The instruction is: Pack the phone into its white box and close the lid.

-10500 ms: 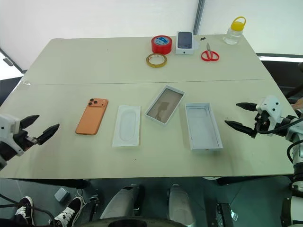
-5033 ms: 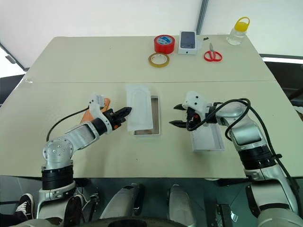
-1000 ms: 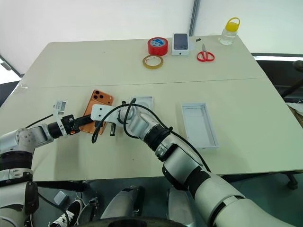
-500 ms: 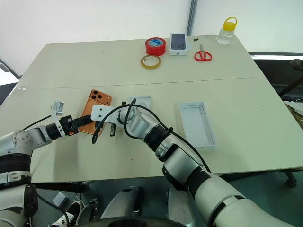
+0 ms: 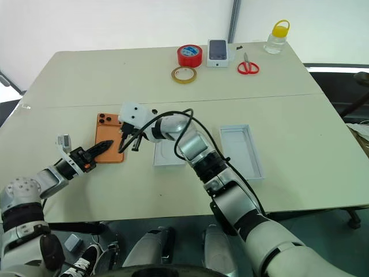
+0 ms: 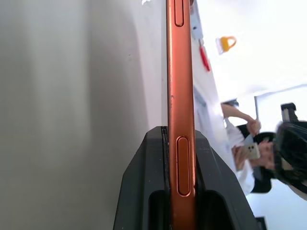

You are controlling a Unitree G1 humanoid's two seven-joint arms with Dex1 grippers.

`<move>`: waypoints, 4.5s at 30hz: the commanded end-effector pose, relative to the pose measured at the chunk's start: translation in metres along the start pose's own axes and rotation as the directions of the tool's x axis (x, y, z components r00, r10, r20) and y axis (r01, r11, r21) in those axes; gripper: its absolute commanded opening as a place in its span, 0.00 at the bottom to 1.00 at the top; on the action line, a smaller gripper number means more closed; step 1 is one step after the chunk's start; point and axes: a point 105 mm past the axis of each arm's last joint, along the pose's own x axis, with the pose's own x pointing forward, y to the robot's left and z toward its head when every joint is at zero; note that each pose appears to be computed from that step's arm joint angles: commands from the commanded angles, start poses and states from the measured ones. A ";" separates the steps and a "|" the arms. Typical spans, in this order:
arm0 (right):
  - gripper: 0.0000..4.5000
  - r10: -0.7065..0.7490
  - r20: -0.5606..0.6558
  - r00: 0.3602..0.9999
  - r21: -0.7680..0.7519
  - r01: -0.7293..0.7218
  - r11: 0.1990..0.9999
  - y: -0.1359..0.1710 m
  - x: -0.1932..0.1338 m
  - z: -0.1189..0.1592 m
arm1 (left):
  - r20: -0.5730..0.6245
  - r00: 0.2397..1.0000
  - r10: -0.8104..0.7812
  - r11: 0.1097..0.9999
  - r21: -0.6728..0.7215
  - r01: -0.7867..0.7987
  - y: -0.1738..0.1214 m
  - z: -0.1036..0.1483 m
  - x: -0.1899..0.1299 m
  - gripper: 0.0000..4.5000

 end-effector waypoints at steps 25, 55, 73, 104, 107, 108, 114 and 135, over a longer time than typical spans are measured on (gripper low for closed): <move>0.34 0.101 -0.150 0.983 -0.200 -0.130 0.971 0.040 -0.085 -0.069 | 0.063 0.996 -0.067 0.998 0.012 0.067 -0.045 -0.011 -0.002 0.00; 0.02 -0.008 -0.187 0.982 -0.205 -0.031 0.978 0.031 -0.037 -0.067 | 0.074 0.985 -0.159 0.986 0.060 0.154 -0.087 -0.005 0.045 0.00; 0.52 -0.149 -0.247 0.957 -0.123 0.122 0.985 -0.012 -0.121 -0.091 | -0.164 0.974 -0.155 0.978 0.110 0.175 -0.078 -0.047 0.098 0.00; 0.13 -0.328 -0.218 0.919 -0.186 0.291 0.938 -0.048 -0.113 -0.089 | 0.071 0.969 0.238 0.676 0.704 -0.217 -0.045 0.023 0.075 0.44; 0.00 -0.357 -0.227 0.906 -0.225 0.308 0.924 -0.055 -0.111 -0.092 | 0.031 0.958 0.284 0.556 0.809 -0.191 -0.033 0.007 0.085 0.11; 0.00 -0.356 -0.226 0.907 -0.224 0.308 0.925 -0.055 -0.109 -0.093 | 0.017 0.949 0.314 0.491 0.853 -0.178 -0.026 0.001 0.089 0.01; 0.00 -0.343 -0.250 0.905 -0.253 0.281 0.926 -0.052 -0.097 -0.100 | -0.081 0.947 0.312 0.488 0.869 -0.086 -0.023 -0.026 0.119 0.01; 0.00 -0.294 -0.335 0.895 -0.199 0.238 0.951 -0.011 -0.172 -0.106 | -0.560 0.828 0.012 0.559 0.690 0.459 -0.105 -0.175 0.145 0.01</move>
